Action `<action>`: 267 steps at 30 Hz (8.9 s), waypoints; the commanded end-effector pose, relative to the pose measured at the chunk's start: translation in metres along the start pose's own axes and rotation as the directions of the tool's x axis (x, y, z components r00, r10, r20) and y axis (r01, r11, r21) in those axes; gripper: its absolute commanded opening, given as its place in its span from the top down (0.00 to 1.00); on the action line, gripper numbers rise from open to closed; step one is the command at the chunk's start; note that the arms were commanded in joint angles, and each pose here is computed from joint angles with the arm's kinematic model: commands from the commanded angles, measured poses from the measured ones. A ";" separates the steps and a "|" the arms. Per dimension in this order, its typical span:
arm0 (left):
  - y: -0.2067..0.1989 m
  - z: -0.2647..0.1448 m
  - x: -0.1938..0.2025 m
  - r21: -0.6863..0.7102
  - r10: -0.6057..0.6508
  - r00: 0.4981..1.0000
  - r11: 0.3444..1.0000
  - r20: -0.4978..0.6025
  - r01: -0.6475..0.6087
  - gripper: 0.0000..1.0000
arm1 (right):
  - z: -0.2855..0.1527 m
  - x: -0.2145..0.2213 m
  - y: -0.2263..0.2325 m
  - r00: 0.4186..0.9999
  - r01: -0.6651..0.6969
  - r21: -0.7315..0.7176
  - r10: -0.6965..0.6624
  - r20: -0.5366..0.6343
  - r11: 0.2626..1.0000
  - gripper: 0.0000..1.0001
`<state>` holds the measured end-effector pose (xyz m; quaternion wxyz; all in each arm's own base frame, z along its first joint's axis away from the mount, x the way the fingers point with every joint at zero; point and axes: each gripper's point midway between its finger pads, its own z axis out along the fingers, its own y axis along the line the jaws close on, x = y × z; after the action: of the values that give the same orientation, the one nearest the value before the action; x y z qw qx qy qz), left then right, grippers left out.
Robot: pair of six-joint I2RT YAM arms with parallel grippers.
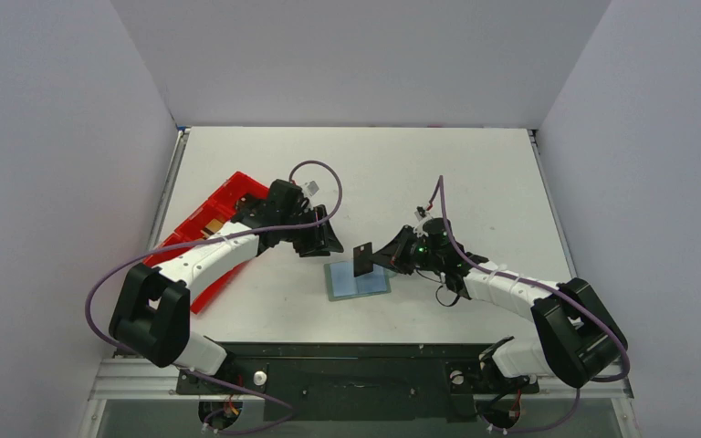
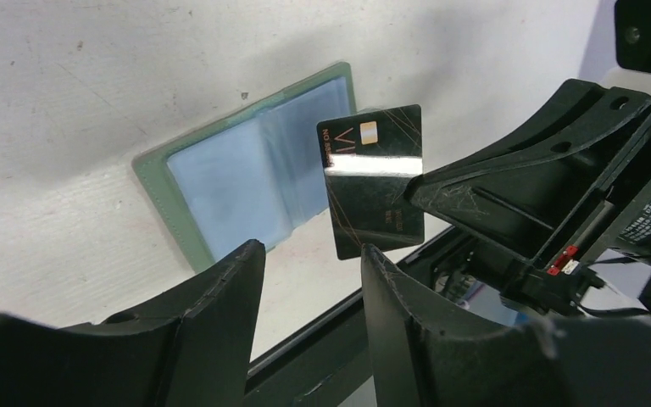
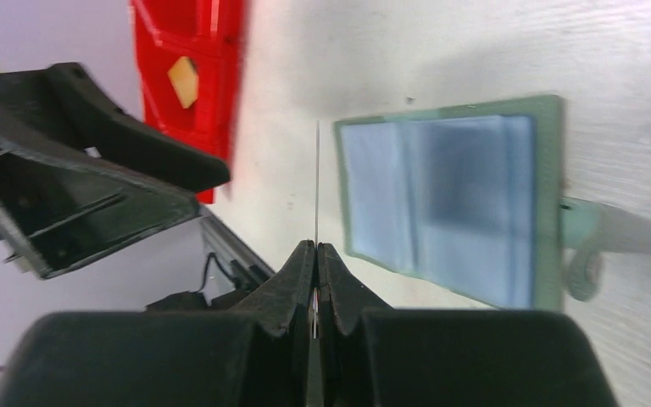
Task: Take the credit cards out of the card holder
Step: Remove the credit card from the card holder, then place the credit card in the storage box, then close the card holder at the center of the board.
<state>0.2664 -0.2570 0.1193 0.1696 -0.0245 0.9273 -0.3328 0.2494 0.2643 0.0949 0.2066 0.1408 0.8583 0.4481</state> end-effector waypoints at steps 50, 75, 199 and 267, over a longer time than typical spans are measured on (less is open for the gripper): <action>-0.048 -0.041 -0.027 0.433 -0.127 0.989 0.897 0.071 0.084 1.00 | -0.033 -0.031 0.069 0.982 0.124 -0.071 -0.112 0.151 0.990 0.39; 0.120 -0.106 -0.177 -0.103 -0.266 0.683 0.888 0.681 0.448 1.00 | -0.066 -0.038 0.040 0.954 0.228 0.104 -0.244 0.177 0.968 0.39; 0.053 0.025 0.044 0.006 -0.042 0.999 0.999 -0.026 0.043 0.59 | 0.004 -0.003 -0.057 0.937 0.332 0.453 -0.347 -0.053 0.828 0.41; -0.020 0.041 0.024 0.123 -0.056 0.998 0.991 -0.002 0.056 0.69 | 0.023 0.020 -0.076 0.945 0.322 0.464 -0.314 -0.096 0.826 0.71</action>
<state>0.2443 -0.2820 0.0758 0.1434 -0.0609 0.9184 -0.3637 0.2399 0.2396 0.0174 0.2336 0.0399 0.9554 0.1761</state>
